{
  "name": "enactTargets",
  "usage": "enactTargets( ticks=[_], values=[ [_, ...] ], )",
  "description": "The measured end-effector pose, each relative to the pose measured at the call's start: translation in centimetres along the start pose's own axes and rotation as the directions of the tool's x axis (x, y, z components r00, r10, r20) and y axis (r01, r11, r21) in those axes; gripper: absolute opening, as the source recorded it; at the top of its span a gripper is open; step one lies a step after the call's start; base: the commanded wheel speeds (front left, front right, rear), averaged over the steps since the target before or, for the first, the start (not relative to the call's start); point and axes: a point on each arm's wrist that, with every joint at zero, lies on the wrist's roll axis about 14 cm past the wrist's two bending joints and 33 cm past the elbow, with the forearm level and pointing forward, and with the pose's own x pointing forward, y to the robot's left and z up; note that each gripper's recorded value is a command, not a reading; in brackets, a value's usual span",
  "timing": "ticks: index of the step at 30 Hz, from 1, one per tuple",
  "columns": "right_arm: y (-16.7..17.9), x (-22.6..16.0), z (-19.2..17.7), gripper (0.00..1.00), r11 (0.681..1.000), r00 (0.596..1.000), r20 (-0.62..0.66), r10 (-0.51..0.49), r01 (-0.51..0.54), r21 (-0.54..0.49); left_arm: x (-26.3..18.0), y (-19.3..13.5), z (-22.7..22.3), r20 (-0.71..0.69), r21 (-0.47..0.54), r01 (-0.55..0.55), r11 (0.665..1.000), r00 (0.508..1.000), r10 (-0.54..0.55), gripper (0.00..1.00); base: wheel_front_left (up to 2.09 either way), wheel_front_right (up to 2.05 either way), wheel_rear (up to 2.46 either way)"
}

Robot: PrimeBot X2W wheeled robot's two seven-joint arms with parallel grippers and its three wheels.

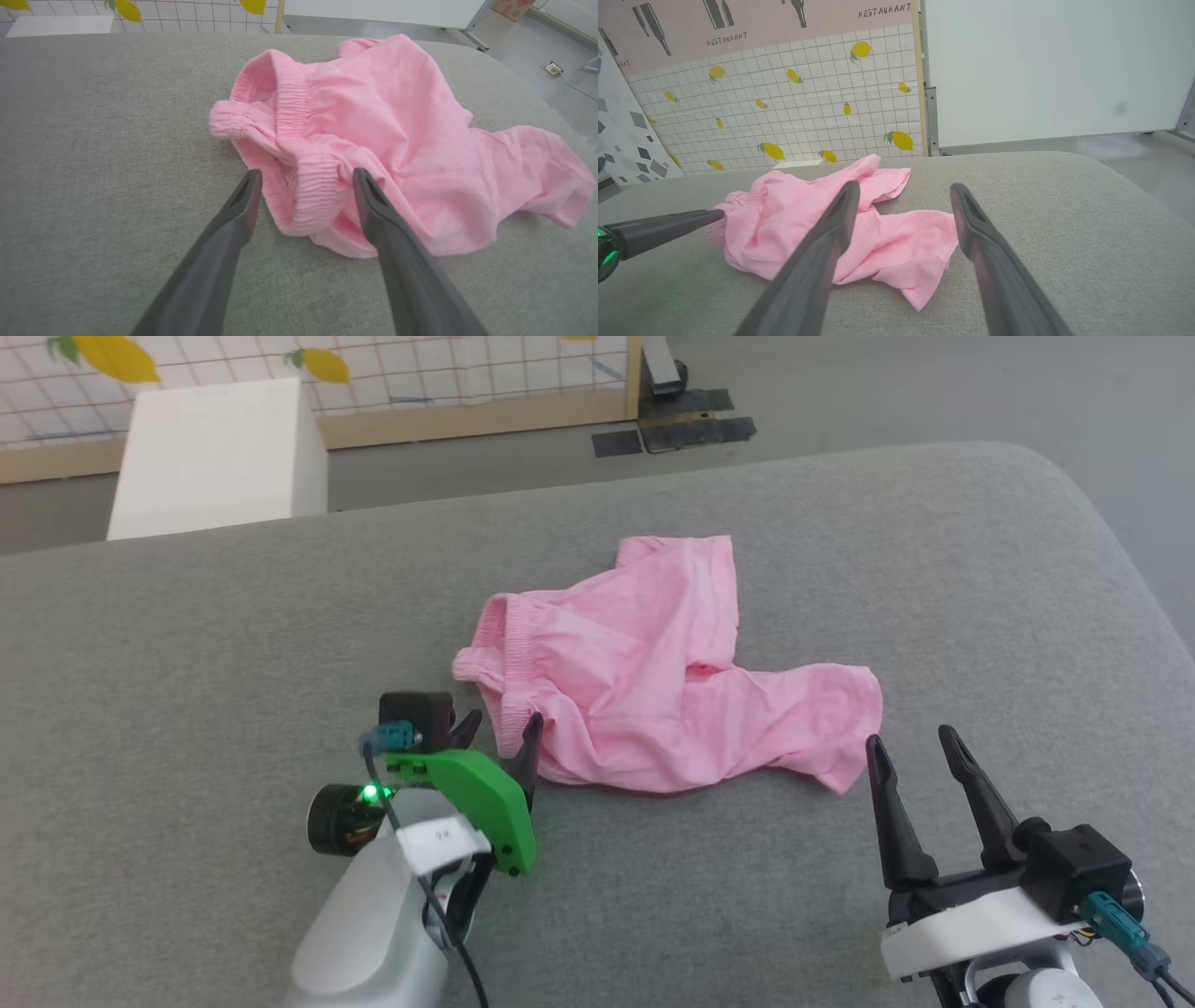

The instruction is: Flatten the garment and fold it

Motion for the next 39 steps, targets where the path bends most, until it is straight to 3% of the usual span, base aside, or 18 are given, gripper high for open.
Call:
enactTargets(
  ticks=[5, 6, 7, 11, 16, 23, 30, 31, 32, 33, 39],
  values=[
    [-0.7, -0.4, -0.4, 1.00, 1.000, 1.000, -0.016, -0.026, 0.026, 0.005, 1.3, -0.4, -1.7, -0.133, -0.036, 0.009, 0.999, 0.991, -0.014, 1.00, 0.00, 0.00, 0.00],
    [-0.8, -0.4, -0.5, 1.00, 1.000, 0.999, -0.018, -0.029, 0.030, 0.004, 1.4, -0.6, -2.0, -0.152, -0.043, 0.017, 0.999, 0.988, -0.023, 0.55, 0.00, 0.00, 0.00],
    [-0.9, -0.5, -0.5, 1.00, 0.999, 0.999, -0.020, -0.032, 0.032, 0.005, 1.5, -0.8, -2.2, -0.162, -0.045, 0.026, 0.999, 0.986, -0.033, 0.00, 0.00, 0.00, 0.00],
    [-0.8, -0.3, -0.5, 1.00, 0.999, 0.999, -0.016, -0.030, 0.030, 0.012, 1.3, -1.3, -1.4, -0.141, -0.061, 0.049, 0.997, 0.988, -0.057, 0.00, 0.00, 0.00, 0.00],
    [-0.3, 0.1, -0.2, 1.00, 1.000, 1.000, -0.004, -0.009, 0.009, 0.017, 0.0, -0.3, 1.4, -0.011, -0.104, 0.021, 0.994, 1.000, -0.022, 0.00, 0.00, 0.00, 0.00],
    [1.1, 1.1, 0.2, 1.00, 0.999, 0.999, 0.011, 0.036, -0.036, 0.023, -6.1, 5.4, 0.9, 0.019, -0.148, -0.184, 0.972, 0.982, 0.189, 0.00, 0.00, 0.00, 0.00],
    [2.7, 2.1, 0.0, 1.00, 0.996, 0.996, 0.002, 0.086, -0.086, 0.030, -12.9, 10.4, -2.6, -0.126, -0.183, -0.408, 0.895, 0.912, 0.390, 0.00, 0.00, 0.00, 0.00],
    [2.9, 2.2, -0.1, 1.00, 0.995, 0.996, -0.002, 0.092, -0.092, 0.032, -13.5, 10.7, -3.3, -0.152, -0.198, -0.426, 0.883, 0.903, 0.402, 0.06, 0.00, 0.00, 0.00],
    [3.0, 2.3, -0.3, 1.00, 0.995, 0.995, -0.009, 0.096, -0.096, 0.033, -13.9, 10.9, -3.7, -0.165, -0.211, -0.438, 0.874, 0.897, 0.410, 0.67, 0.00, 0.00, 0.00],
    [3.1, 2.4, -0.4, 1.00, 0.995, 0.995, -0.015, 0.099, -0.099, 0.033, -14.0, 11.0, -3.8, -0.164, -0.220, -0.441, 0.870, 0.896, 0.413, 1.00, 0.00, 0.00, 0.00],
    [4.5, 2.4, -1.7, 1.00, 0.989, 0.986, -0.083, 0.144, -0.143, 0.022, -13.4, 10.2, -1.4, 0.012, -0.292, -0.370, 0.882, 0.921, 0.390, 1.00, 0.00, 0.00, 0.00]
  ],
)
